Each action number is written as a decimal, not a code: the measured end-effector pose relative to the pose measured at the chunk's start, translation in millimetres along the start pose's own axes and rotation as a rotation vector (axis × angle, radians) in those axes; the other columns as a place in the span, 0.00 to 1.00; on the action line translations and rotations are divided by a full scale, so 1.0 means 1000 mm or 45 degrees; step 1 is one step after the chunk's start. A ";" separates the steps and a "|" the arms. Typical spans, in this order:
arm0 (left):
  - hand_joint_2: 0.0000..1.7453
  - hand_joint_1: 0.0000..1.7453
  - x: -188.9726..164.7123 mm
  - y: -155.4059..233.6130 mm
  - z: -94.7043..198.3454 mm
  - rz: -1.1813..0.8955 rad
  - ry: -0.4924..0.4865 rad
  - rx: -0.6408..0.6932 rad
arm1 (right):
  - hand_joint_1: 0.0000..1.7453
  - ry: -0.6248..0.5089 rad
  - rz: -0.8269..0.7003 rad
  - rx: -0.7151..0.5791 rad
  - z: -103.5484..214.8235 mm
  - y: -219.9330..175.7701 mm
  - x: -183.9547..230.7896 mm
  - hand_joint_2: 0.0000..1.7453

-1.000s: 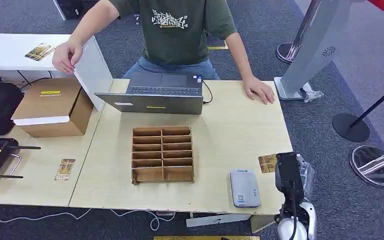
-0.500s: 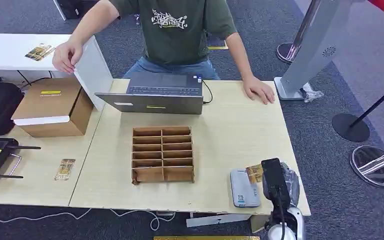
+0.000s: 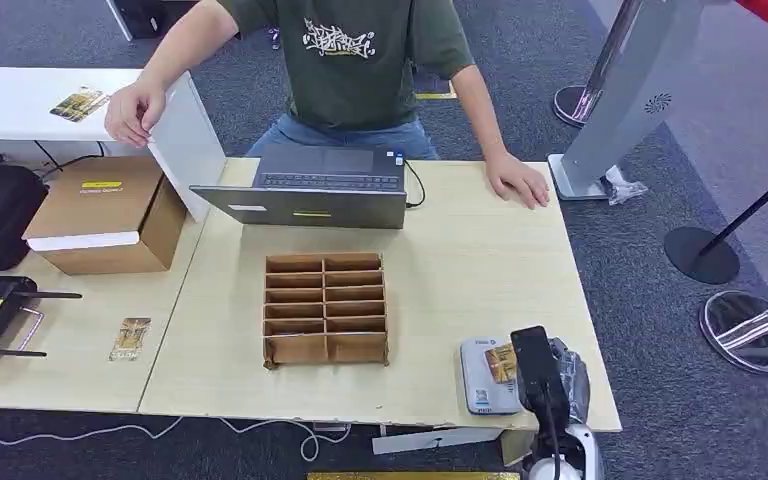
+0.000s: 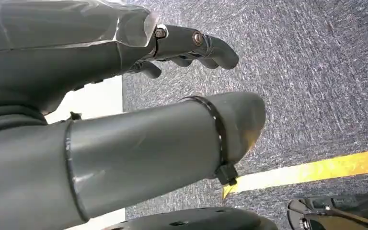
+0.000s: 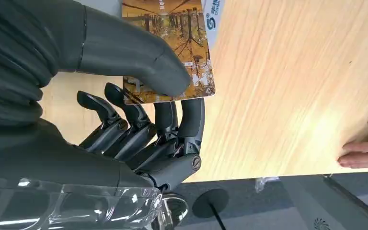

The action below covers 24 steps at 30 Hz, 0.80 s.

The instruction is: Pass the card to the sensor for recognition and then transmit it.

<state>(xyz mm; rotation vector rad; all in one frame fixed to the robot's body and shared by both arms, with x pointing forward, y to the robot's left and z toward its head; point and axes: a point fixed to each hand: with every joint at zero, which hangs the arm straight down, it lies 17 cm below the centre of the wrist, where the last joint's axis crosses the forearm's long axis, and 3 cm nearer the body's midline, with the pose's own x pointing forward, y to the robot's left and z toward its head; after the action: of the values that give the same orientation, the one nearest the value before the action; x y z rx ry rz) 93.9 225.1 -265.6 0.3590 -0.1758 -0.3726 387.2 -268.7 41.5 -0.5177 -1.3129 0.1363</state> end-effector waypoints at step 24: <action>0.00 0.00 -0.008 -0.002 0.000 0.027 0.029 -0.008 | 1.00 0.039 0.044 0.011 0.005 0.001 -0.012 1.00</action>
<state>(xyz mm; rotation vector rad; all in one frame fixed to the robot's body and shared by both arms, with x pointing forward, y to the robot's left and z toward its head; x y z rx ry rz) 86.2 226.0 -266.9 0.3547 -0.1557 -0.3479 379.7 -271.4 30.9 -0.5333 -1.2731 0.1617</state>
